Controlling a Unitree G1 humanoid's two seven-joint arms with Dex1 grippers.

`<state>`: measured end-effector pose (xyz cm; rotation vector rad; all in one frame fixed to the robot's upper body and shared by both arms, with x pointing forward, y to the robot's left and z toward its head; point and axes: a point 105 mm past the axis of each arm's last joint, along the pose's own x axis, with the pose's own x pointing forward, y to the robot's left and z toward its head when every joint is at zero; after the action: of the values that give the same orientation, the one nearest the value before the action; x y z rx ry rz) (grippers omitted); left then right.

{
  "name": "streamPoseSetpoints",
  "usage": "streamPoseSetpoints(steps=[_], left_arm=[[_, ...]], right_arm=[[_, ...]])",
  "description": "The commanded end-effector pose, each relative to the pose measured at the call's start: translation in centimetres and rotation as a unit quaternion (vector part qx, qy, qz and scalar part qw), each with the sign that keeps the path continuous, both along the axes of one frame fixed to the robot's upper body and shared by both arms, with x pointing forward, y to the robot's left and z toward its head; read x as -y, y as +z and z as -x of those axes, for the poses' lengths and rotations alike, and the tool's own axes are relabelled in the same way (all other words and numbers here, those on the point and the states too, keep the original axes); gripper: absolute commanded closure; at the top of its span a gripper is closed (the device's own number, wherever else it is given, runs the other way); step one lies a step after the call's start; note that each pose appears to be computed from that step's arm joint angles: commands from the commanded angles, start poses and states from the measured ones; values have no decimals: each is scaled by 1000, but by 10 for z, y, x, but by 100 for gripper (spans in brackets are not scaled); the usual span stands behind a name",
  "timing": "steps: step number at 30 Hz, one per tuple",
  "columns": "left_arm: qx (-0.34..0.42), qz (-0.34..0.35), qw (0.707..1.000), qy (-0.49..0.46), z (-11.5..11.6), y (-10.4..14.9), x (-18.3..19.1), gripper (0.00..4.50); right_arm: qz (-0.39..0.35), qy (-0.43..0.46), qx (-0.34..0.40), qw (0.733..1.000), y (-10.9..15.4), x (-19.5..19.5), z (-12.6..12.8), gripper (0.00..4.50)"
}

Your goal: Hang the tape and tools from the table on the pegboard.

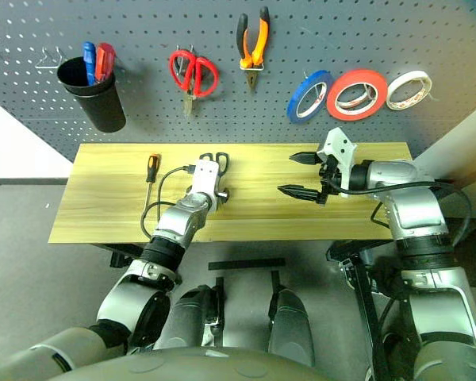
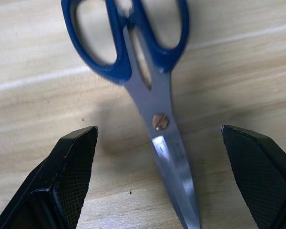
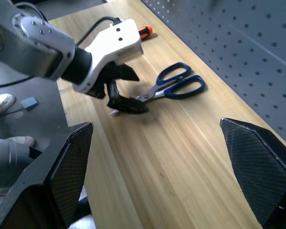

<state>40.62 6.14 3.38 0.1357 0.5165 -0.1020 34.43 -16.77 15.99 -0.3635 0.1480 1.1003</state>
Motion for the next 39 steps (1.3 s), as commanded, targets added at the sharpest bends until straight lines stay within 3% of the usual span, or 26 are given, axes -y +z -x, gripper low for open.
streamPoseSetpoints(steps=[1, 7, 8, 11, 20, 27, 30, 35, 39], left_arm=[[17, -8, 1000, 25, -6, 8, 2, 11], [11, -8, 999, 38, -8, 5, 7, 11], [9, -8, 999, 37, -8, 4, 7, 31], [0, -3, 999, 41, -7, 1, 7, 101], [15, -20, 998, 55, -14, 7, -5, 392], [46, -15, 998, 31, -16, 14, -13, 392], [111, 16, 993, -44, -14, 33, -12, 392], [161, 89, 969, -165, 7, 57, -23, 392], [220, 75, 942, -242, 30, 76, -41, 392]], right_arm=[[6, 6, 22, 1000, 6, -1, 0, 3], [11, -2, 24, 1000, 7, 5, 2, 3], [11, -4, 24, 1000, 7, 7, 3, 1], [14, -11, 25, 1000, 7, 11, 4, 0], [18, -26, 23, 999, 4, 20, 6, 0], [4, -31, 32, 999, 11, 21, 5, 0], [-19, -32, 43, 998, 23, 20, 7, 0], [-32, -29, 58, 997, 32, 19, 14, 0], [-38, -19, 69, 997, 37, 16, 23, 0]])
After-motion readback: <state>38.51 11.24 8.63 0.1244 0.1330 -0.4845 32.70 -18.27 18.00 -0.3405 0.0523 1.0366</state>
